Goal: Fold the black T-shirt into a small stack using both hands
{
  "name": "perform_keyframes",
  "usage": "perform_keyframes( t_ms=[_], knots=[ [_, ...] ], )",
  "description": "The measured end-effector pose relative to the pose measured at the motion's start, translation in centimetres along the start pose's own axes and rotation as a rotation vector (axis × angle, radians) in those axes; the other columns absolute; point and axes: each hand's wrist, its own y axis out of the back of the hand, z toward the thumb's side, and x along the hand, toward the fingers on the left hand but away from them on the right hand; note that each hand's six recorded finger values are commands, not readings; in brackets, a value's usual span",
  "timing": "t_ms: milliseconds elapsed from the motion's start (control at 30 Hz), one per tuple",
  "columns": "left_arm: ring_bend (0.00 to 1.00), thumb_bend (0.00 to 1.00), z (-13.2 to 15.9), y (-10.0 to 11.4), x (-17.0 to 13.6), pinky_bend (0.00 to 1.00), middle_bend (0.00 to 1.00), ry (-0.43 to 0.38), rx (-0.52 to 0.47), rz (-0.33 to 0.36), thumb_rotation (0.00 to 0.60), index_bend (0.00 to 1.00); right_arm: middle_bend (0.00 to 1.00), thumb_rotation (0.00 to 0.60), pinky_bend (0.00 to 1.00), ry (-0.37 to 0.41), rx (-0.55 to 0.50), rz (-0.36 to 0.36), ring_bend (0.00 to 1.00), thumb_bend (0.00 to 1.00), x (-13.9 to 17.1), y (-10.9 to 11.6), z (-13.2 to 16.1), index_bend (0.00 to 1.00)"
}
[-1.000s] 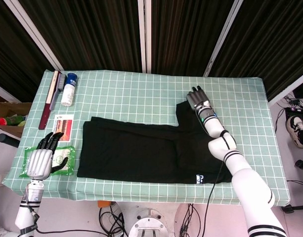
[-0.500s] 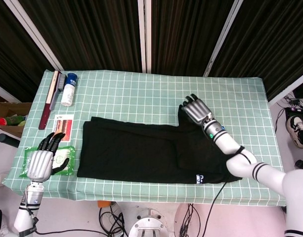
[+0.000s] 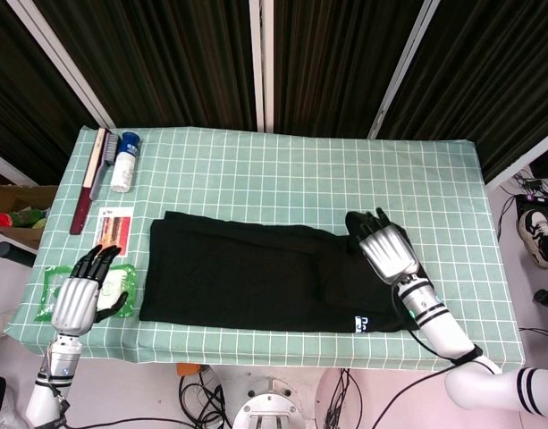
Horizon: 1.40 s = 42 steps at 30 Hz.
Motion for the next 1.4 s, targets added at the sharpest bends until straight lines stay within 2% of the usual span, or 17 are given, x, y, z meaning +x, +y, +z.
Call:
perform_keyframes(
  t_ms=[67, 200, 300, 367, 600, 800, 900, 967, 1200, 1400],
  knots=[
    [0.06, 0.27, 0.1, -0.1, -0.1, 0.17, 0.11, 0.000, 0.000, -0.003, 0.600, 0.11, 0.28, 0.600, 0.17, 0.005, 0.008, 0.028, 0.12, 0.44, 0.4, -1.0, 0.4, 0.40],
    [0.06, 0.27, 0.1, -0.1, -0.2, 0.17, 0.11, 0.000, 0.000, -0.003, 0.600, 0.11, 0.24, 0.600, 0.17, 0.031, -0.007, 0.096, 0.11, 0.37, 0.9, -3.2, 1.8, 0.22],
    [0.06, 0.27, 0.2, -0.1, -0.2, 0.17, 0.11, -0.003, 0.001, -0.001, 0.600, 0.11, 0.21, 0.600, 0.17, 0.046, -0.028, 0.108, 0.10, 0.31, 1.5, -3.7, 2.3, 0.06],
    [0.06, 0.27, 0.2, 0.0, -0.2, 0.17, 0.11, -0.005, 0.004, 0.002, 0.600, 0.11, 0.21, 0.600, 0.17, 0.052, -0.055, 0.113, 0.10, 0.27, 2.0, -3.8, 2.4, 0.00],
    [0.06, 0.27, 0.4, 0.2, -0.3, 0.17, 0.10, -0.009, 0.007, 0.006, 0.600, 0.11, 0.20, 0.600, 0.15, 0.046, -0.173, 0.116, 0.10, 0.16, 5.3, -3.0, 0.9, 0.00],
    [0.06, 0.27, 0.7, 0.5, -0.3, 0.17, 0.10, -0.017, 0.007, 0.021, 0.600, 0.11, 0.22, 0.600, 0.15, 0.018, -0.257, 0.045, 0.10, 0.19, 5.5, -1.0, -1.1, 0.01],
    [0.06, 0.27, 0.7, 0.6, -0.4, 0.17, 0.10, -0.017, 0.009, 0.022, 0.600, 0.11, 0.23, 0.600, 0.15, 0.011, -0.283, 0.011, 0.10, 0.27, 3.9, 0.0, -2.1, 0.08],
    [0.06, 0.27, 0.6, 0.7, -0.4, 0.17, 0.10, -0.013, 0.010, 0.023, 0.600, 0.11, 0.23, 0.600, 0.14, 0.016, -0.282, 0.019, 0.10, 0.30, 2.8, 0.0, -2.5, 0.12],
    [0.06, 0.27, 0.2, 0.5, -0.4, 0.17, 0.10, 0.005, 0.011, 0.016, 0.600, 0.11, 0.22, 0.600, 0.14, 0.042, -0.266, 0.126, 0.10, 0.36, -3.5, -1.7, -3.1, 0.20],
    [0.06, 0.27, 0.0, 0.4, -0.2, 0.17, 0.09, 0.012, 0.018, 0.010, 0.600, 0.11, 0.23, 0.600, 0.14, 0.063, -0.288, 0.205, 0.10, 0.38, -8.1, -3.0, -1.6, 0.23]
  ],
)
